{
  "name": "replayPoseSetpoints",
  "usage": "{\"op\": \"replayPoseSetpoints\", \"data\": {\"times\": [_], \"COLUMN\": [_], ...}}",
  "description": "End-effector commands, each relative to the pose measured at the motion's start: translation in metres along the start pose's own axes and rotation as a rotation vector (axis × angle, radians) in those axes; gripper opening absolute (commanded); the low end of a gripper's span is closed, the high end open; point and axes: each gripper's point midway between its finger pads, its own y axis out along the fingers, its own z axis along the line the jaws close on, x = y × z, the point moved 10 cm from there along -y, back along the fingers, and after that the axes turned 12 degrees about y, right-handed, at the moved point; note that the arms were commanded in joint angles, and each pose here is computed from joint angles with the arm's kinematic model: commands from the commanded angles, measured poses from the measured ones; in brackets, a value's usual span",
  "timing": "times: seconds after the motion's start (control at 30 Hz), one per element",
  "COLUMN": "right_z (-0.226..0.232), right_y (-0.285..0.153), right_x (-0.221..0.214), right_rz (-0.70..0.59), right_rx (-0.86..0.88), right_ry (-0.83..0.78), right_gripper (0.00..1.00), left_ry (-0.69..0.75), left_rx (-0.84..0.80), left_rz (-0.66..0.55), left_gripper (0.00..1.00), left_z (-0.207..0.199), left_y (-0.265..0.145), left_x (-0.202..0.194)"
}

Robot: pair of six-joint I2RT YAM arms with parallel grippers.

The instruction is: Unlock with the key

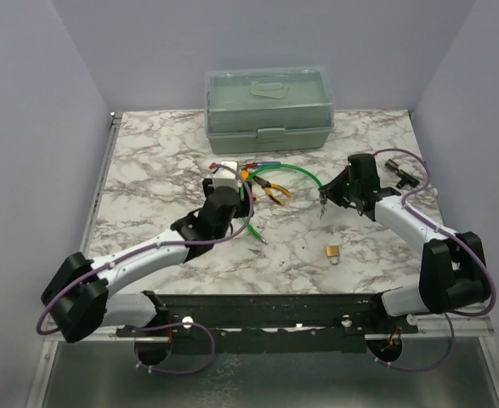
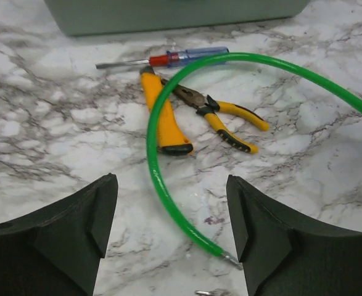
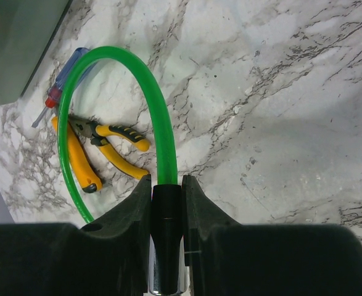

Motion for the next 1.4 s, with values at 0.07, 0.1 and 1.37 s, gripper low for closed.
{"op": "replayPoseSetpoints", "data": {"times": [0.07,0.1,1.37], "right_z": [0.003,0.002,0.003], "right_y": [-0.004,-0.005,-0.004], "right_x": [0.000,-0.001,0.003], "right_rz": [0.028,0.029,-0.006], "right_rx": [0.040,0.039,0.088], "right_ry": [-0.002,-0.002,-0.101], "right_gripper": [0.00,0.00,0.00], "left_ry": [-0.295,-0.306,0.202], "left_rx": [-0.053,-0.052,0.344], "left_rz": [0.440,0.451,0.414], "left_gripper": [0.75,0.75,0.00], "left_z": [-0.039,-0.043,0.035], "left_y": [0.023,0.027,0.054], "left_x": [-0.028,-0.029,-0.032]}}
